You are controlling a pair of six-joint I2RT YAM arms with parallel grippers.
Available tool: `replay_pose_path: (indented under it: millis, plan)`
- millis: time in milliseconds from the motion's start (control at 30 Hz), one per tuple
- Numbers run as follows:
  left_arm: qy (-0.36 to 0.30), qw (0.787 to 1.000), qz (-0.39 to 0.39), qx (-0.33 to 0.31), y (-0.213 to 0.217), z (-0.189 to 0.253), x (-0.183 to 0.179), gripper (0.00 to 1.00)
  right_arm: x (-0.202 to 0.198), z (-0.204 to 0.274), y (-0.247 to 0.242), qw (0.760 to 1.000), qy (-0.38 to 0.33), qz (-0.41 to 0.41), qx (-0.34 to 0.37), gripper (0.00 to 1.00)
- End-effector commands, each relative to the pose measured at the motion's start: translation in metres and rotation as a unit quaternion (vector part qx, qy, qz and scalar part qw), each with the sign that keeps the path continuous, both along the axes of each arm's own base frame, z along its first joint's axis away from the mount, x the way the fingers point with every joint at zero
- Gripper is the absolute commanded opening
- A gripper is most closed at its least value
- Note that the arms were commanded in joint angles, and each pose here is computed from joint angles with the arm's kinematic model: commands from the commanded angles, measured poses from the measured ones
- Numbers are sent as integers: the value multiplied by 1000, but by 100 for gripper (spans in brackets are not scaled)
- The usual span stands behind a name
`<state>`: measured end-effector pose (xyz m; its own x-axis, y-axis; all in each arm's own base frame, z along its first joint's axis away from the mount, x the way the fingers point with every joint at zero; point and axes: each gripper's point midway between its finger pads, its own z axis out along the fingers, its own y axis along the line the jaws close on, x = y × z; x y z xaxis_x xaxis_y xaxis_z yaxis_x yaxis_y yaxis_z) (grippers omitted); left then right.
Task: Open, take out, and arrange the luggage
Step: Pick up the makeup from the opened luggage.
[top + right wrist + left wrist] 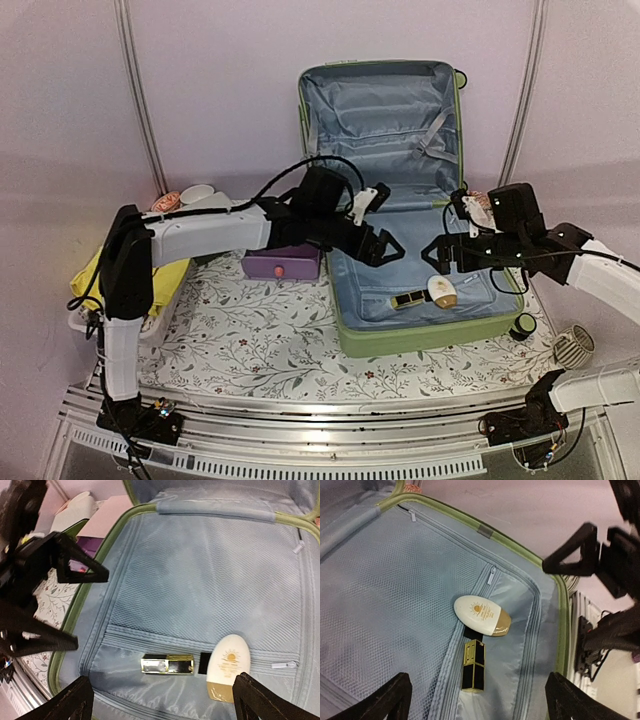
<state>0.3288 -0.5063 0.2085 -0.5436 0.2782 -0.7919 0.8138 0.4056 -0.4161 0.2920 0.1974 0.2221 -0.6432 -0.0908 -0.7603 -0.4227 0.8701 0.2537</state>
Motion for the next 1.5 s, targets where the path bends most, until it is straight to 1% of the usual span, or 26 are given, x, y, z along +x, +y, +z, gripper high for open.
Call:
replay_pose_path:
  millis: [0, 67, 133, 233, 333, 533, 600, 800, 967, 1200, 1267, 1333, 1467]
  plan:
    - [-103, 984, -56, 130, -15, -56, -27, 95, 1, -14, -34, 995, 59, -82, -21, 99]
    - [-130, 978, -67, 146, -24, -64, -31, 94, 3, -32, -48, 989, 95, -110, -40, 100]
    - [-146, 973, -66, 164, -29, -71, -27, 93, 6, -46, -66, 980, 127, -146, -54, 99]
    - [-158, 969, -71, 178, -38, -80, -24, 92, 10, -56, -90, 968, 151, -191, -52, 96]
    - [-177, 962, -74, 193, -48, -91, -26, 91, 14, -51, -102, 965, 144, -216, -44, 95]
    - [-185, 957, -65, 215, -55, -110, -20, 81, 18, -37, -106, 966, 119, -230, -20, 95]
    - [-186, 956, -66, 219, -57, -114, -18, 79, 19, -34, -105, 966, 114, -230, -13, 95]
    - [-187, 953, -92, 218, -66, -122, -27, 79, 22, -30, -103, 968, 108, -226, -8, 95]
    - [-187, 947, -105, 240, -68, -139, -33, 78, 22, -25, -105, 969, 97, -227, -10, 95]
    - [-191, 940, -86, 269, -64, -157, -25, 70, 22, -26, -103, 970, 99, -223, -6, 95]
    - [-194, 938, -83, 274, -62, -159, -24, 67, 23, -27, -103, 970, 99, -221, -6, 95]
    - [-196, 936, -81, 282, -60, -162, -22, 60, 22, -29, -102, 970, 101, -220, -5, 95]
    - [-202, 933, -69, 290, -57, -155, -18, 34, 22, -28, -101, 971, 99, -218, -3, 95]
